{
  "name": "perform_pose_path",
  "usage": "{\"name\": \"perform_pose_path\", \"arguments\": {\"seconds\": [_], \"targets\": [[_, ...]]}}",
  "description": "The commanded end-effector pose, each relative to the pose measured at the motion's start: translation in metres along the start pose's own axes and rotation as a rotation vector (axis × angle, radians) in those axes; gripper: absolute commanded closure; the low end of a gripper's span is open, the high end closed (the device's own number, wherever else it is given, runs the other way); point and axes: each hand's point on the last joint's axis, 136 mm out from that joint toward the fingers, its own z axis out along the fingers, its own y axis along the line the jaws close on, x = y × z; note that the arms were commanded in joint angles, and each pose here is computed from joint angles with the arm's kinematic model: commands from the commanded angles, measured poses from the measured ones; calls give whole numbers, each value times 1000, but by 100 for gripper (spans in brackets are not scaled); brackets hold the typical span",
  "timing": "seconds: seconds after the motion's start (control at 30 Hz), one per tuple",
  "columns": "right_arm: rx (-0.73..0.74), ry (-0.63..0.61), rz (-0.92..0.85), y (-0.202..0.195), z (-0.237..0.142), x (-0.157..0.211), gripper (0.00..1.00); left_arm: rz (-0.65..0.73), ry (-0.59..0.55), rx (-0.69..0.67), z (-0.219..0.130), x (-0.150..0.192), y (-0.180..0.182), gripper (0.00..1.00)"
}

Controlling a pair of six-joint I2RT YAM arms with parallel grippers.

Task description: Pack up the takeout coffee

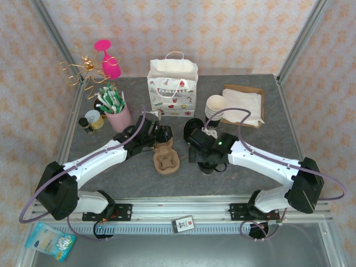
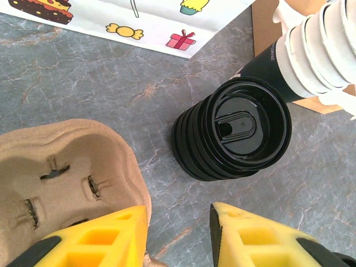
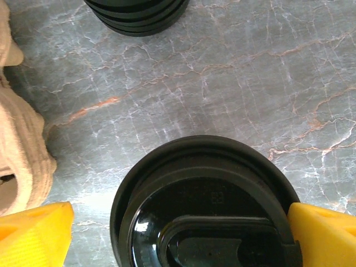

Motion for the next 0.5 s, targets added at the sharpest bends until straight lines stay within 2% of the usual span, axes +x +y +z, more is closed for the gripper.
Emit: {"name": "perform_pose_path", "arguments": {"seconds": [0.0,0.13,0.47], "targets": [[16,-2,-17,-1,-7,-2,2,10,-29,-17,-7,-5,2,63],[38,2,-20,-6,-5,0,3,12,-29,-22,-7,-4,4,63],[87,7,-9,-16,-1,4,13,14,-25,-25,-7,-3,5,63]]}}
